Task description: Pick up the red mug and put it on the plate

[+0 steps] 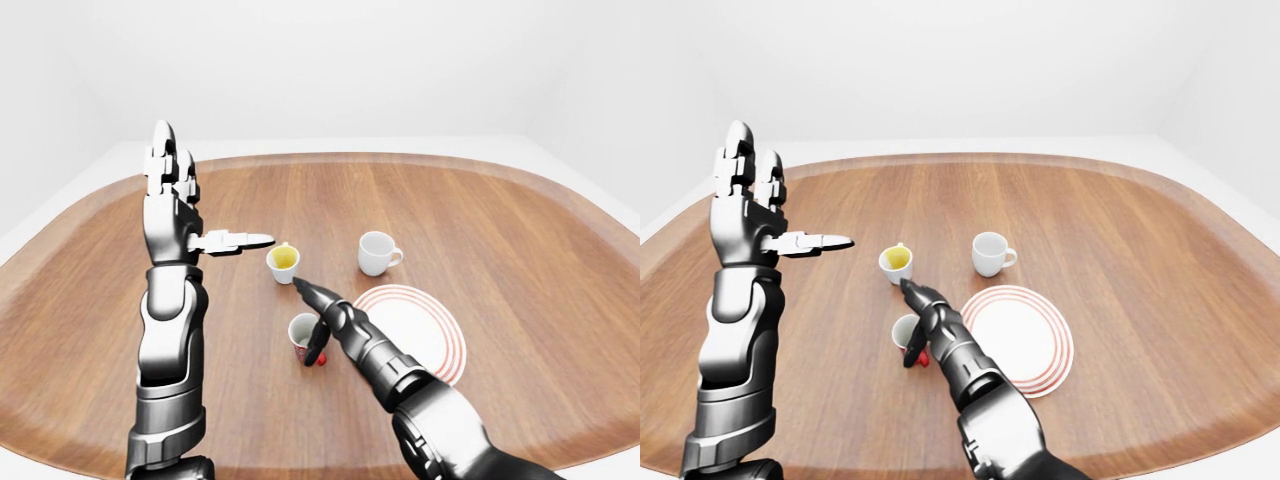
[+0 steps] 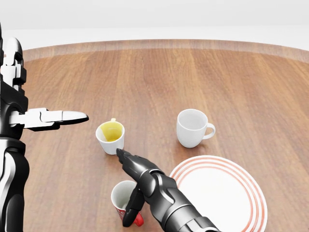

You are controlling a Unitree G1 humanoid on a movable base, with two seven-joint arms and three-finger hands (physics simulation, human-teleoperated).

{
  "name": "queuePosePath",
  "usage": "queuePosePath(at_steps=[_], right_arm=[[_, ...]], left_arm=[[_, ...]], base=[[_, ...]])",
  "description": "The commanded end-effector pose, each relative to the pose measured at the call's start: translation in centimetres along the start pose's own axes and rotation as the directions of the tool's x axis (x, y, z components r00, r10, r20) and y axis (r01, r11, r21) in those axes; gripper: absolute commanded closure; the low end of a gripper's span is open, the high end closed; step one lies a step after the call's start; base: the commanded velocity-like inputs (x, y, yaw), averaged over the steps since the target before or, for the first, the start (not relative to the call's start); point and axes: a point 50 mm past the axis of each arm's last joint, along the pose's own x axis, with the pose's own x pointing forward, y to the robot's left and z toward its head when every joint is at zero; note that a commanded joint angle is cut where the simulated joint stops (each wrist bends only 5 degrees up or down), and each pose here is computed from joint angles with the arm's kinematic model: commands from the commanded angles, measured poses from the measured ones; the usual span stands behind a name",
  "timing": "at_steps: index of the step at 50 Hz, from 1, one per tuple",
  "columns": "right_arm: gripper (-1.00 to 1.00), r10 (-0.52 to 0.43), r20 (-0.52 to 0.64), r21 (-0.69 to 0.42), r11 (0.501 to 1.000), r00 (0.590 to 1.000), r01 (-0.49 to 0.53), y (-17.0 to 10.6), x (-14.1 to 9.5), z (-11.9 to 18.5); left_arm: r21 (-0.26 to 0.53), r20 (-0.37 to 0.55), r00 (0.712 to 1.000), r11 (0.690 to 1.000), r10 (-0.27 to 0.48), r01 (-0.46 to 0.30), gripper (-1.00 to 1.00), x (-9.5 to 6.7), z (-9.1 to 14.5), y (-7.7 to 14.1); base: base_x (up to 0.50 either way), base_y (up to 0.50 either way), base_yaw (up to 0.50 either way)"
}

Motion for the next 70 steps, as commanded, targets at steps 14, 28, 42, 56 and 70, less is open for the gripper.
queuePosePath(at_steps=[14, 28, 42, 56, 70], right_arm=[[-1.0, 0.046, -0.046, -0.032, 0.998, 0.998, -0.047, 1.8, 0.1, -0.7], [-1.0, 0.068, -0.07, -0.038, 0.997, 0.995, -0.071, 2.7, 0.1, -1.3], [1.0, 0.055, -0.064, -0.044, 0.997, 0.996, -0.058, 2.6, 0.1, -1.1], [1.0, 0.052, -0.065, -0.046, 0.997, 0.997, -0.055, 2.3, 0.1, -1.2], [1.0, -0.018, 0.033, -0.045, 0.999, 0.999, 0.02, -1.1, -0.2, 0.8]], left_arm=[[-0.006, -0.003, 1.0, 1.0, 0.007, -0.007, -1.0, -0.1, 0.0, 0.1], [-0.005, -0.016, 1.0, 1.0, 0.007, -0.007, -1.0, -0.2, -0.4, 0.2], [-0.008, -0.029, 1.0, 1.0, 0.007, -0.007, -1.0, -0.3, -0.6, 0.2], [-0.008, -0.031, 0.999, 1.0, 0.004, -0.005, -1.0, -0.3, -0.7, 0.1], [-0.007, -0.026, 1.0, 1.0, 0.009, -0.01, -1.0, -0.3, -0.6, 0.2]], base=[[0.0, 0.0, 0.0], [0.0, 0.0, 0.0], [0.0, 0.0, 0.0], [0.0, 0.0, 0.0], [0.0, 0.0, 0.0]])
